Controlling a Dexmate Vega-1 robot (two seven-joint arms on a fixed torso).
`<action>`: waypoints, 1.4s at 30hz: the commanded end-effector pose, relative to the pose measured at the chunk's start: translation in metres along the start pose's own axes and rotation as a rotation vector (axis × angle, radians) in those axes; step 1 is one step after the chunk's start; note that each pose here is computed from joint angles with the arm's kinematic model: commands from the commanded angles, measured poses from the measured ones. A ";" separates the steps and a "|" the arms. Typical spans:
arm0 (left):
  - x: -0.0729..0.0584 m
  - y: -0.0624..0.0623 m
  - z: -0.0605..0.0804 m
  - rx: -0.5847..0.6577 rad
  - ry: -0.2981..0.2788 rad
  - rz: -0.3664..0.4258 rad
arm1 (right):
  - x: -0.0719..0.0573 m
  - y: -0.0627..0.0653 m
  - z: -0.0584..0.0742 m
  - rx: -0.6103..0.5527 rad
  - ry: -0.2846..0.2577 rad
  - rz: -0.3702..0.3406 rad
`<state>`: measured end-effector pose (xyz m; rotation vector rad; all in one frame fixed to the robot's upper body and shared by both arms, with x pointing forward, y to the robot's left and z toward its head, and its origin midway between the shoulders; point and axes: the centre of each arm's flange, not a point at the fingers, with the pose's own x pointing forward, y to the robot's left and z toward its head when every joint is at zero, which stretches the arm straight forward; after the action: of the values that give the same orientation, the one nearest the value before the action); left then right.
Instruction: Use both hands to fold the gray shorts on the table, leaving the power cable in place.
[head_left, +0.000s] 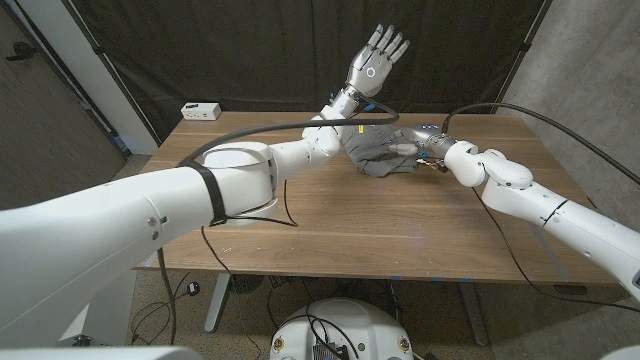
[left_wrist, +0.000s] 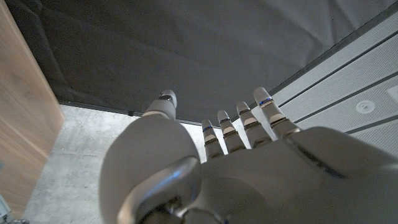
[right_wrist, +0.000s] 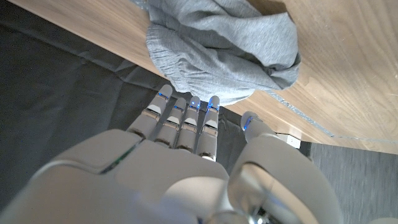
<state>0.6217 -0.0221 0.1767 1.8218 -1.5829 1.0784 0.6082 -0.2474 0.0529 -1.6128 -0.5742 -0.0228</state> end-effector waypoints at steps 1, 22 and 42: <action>-0.007 -0.011 -0.037 -0.162 0.187 -0.097 | -0.007 -0.013 -0.009 0.054 0.042 -0.046; -0.025 -0.012 -0.088 -0.610 0.386 -0.272 | -0.021 -0.025 -0.039 0.369 0.032 -0.165; -0.065 -0.036 -0.121 -1.182 0.590 -0.514 | -0.014 -0.017 -0.045 0.672 -0.030 -0.249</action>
<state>0.6206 0.0890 0.2005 1.1176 -1.0515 0.4790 0.5997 -0.2898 0.0714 -1.0468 -0.6836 -0.0175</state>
